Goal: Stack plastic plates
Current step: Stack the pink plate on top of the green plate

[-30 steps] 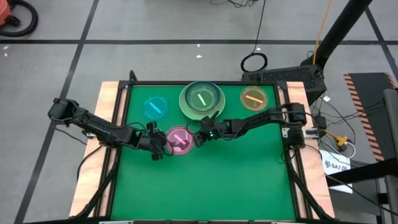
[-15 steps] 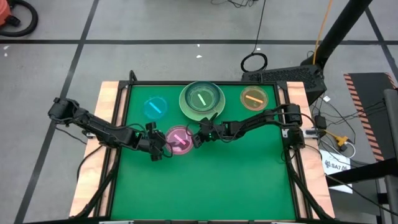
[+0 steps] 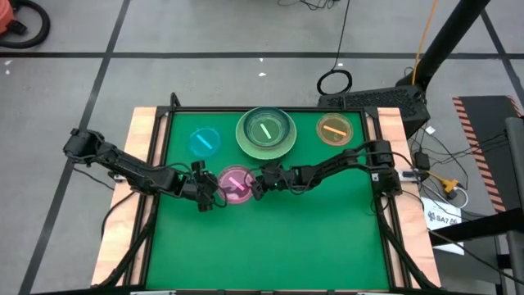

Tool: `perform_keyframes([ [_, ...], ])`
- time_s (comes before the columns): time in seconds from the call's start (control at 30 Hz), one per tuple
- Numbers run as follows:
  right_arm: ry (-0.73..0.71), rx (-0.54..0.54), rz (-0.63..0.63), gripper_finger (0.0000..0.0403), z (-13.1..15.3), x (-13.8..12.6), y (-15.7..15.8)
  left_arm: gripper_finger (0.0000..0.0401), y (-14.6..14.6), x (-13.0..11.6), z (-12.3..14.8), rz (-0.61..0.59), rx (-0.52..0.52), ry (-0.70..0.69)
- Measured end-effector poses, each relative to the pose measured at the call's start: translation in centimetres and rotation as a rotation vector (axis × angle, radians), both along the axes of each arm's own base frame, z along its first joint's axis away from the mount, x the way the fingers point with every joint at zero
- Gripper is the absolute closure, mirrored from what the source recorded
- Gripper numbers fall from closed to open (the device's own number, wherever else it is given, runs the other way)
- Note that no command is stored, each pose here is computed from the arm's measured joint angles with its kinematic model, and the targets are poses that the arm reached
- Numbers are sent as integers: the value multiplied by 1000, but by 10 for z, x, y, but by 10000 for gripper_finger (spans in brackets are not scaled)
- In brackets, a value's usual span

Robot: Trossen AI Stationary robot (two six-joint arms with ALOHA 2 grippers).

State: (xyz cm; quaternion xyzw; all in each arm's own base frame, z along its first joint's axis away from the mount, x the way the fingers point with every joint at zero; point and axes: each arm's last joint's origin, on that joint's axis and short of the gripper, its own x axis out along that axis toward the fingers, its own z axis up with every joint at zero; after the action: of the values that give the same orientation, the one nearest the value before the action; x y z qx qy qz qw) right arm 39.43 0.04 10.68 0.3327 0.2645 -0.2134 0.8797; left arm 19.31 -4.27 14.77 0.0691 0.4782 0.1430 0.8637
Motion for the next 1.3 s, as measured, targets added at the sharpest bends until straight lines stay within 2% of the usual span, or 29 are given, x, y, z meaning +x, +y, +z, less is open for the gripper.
perform_keyframes([
  [0.3,-50,-14,-2,251,-16,7,-1,215,-3,-4,-1,-8,21,24],
  [1.07,-64,-22,-22,371,-16,7,-2,215,-20,-11,-1,-24,95,-10],
  [1.3,-65,-38,-5,399,-16,7,-3,215,-23,-18,9,-20,110,-64],
])
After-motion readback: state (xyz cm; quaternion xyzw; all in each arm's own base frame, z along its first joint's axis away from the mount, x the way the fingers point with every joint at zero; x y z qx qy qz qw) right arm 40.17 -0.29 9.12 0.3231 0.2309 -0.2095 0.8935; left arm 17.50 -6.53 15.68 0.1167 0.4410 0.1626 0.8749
